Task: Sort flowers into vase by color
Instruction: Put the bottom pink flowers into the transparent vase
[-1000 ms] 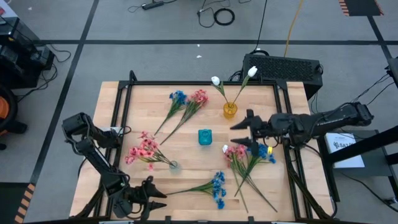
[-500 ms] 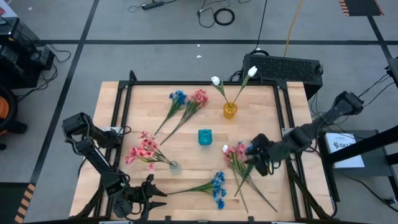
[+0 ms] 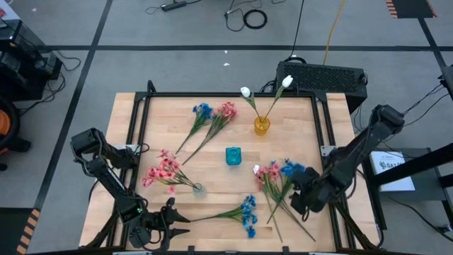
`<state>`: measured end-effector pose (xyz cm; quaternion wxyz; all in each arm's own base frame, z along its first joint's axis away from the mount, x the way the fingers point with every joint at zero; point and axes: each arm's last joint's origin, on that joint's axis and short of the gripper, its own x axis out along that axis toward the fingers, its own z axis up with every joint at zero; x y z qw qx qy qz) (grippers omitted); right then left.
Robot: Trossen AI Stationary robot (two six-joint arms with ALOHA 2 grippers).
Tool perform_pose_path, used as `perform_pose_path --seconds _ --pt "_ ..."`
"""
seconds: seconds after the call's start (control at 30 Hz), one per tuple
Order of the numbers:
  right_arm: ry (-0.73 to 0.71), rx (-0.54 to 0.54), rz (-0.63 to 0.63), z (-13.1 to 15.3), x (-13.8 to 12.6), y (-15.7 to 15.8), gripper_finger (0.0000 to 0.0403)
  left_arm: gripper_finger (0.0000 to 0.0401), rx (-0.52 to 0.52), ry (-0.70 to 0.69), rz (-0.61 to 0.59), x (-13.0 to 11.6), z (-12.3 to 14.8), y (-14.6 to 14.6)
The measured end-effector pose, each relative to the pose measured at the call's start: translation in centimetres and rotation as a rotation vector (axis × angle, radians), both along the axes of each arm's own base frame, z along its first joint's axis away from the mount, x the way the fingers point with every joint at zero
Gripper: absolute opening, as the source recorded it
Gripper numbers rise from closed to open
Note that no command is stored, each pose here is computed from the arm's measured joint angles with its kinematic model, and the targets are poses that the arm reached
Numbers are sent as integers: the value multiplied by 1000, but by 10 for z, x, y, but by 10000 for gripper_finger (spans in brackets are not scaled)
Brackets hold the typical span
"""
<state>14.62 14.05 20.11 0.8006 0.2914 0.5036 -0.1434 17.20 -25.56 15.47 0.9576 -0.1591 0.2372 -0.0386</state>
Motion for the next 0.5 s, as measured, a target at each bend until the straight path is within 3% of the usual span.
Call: perform_pose_path --seconds 0.5 --pt "146 -85 10 -34 17 49 199 159 17 -22 37 0 0 2"
